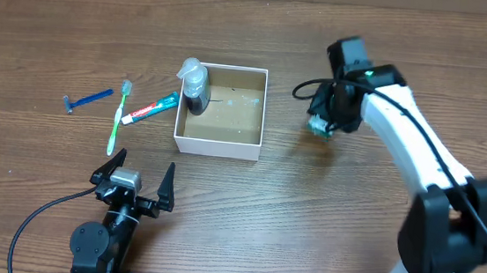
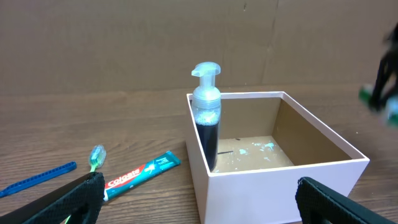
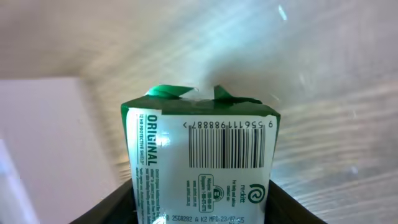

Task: Pack container
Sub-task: 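Carry the soap bar box into the white box and release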

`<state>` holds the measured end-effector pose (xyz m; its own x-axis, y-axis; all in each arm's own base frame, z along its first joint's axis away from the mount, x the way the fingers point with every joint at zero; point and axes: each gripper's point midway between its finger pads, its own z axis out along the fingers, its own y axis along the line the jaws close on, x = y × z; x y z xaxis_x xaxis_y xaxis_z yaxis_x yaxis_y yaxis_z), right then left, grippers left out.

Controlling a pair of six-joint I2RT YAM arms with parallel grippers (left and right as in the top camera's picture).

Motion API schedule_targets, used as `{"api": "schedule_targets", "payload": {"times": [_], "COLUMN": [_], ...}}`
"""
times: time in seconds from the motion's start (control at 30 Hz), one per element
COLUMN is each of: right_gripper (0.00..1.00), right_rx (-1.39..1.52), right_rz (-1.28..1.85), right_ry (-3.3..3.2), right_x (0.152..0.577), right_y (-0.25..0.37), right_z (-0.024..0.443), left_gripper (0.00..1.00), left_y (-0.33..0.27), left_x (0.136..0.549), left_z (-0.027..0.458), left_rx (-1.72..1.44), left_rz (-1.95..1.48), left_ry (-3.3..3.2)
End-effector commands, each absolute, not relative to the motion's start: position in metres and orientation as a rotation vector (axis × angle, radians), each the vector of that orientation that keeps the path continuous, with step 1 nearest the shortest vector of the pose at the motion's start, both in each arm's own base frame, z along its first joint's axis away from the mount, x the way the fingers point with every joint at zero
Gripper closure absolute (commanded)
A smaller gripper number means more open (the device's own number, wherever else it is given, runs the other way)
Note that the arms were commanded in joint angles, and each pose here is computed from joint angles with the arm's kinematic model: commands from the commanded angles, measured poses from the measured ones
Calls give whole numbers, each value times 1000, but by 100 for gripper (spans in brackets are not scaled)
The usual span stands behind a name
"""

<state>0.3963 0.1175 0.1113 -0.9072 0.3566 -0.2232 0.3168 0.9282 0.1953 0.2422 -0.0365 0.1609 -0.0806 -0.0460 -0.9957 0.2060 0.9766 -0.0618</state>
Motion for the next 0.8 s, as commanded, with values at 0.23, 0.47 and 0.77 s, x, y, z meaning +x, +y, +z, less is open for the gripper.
{"api": "schedule_targets", "payload": {"times": [0.23,0.47,0.77], "right_gripper": [45,45,44], "right_rx": [62,-69,-103], "right_rz": [509,545,520], "right_ry": [2588,2600,2656], "right_x": [393,397,410], "right_y": [221,287,312], "right_z": [211,170,107], "left_gripper": [0,0,0], "left_y": [-35,-35,-35], "left_x": [242,242,242], "left_z": [161,161,161], "left_rx": [136,136,136], "left_rz": [-187,-187,-187], "left_ry": [1633,1633,1633]}}
